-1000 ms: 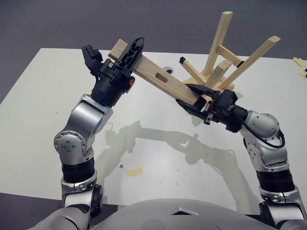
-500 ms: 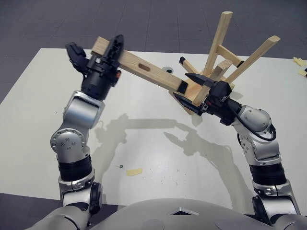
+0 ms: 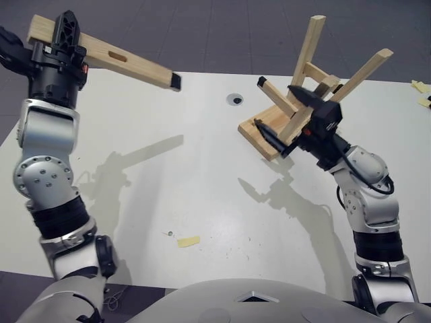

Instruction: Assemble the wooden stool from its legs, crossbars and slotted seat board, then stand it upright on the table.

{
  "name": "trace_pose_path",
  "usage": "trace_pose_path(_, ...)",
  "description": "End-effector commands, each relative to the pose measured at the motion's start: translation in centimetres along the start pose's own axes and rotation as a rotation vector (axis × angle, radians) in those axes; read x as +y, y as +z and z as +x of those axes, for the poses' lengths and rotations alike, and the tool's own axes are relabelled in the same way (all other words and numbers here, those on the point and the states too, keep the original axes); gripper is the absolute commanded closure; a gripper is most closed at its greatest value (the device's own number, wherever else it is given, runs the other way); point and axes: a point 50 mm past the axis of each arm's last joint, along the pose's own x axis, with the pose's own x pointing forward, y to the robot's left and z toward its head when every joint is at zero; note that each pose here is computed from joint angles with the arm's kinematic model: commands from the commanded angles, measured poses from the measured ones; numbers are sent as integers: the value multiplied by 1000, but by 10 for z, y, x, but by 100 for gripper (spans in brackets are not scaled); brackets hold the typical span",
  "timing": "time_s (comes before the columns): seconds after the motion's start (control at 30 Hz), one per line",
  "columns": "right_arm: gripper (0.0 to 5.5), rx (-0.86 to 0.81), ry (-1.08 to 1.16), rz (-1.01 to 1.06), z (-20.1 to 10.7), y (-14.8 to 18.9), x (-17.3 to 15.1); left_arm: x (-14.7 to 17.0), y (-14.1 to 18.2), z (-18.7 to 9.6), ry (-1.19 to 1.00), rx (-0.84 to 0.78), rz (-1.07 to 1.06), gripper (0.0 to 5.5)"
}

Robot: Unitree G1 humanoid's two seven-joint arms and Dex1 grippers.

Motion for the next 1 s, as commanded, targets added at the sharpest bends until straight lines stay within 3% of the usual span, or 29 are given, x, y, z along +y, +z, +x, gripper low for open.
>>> trace_pose_path(0.03, 10, -115, -84, -10, 10, 34, -21, -3, -22, -7, -68, 118, 79, 448)
trace_pose_path(0.2, 10, -146, -100, 15, 13, 48, -31, -13, -44, -11, -108, 167, 26, 448)
trace_pose_path(0.47, 10, 23, -208, 324, -22, 30, -117, -21, -55, -19, -182, 221, 22, 448)
trace_pose_path(0.63, 10, 165, 3, 512, -37, 8, -96, -20, -59, -21, -170, 228, 12, 448)
trace_pose_path(0.77, 10, 190, 105, 569, -43, 10, -78, -22, -62, -23, -177, 244, 10, 448)
trace_pose_path(1.0, 10, 185, 56, 567, -49, 8, -73, -22, -67, -25, -178, 262, -7, 448)
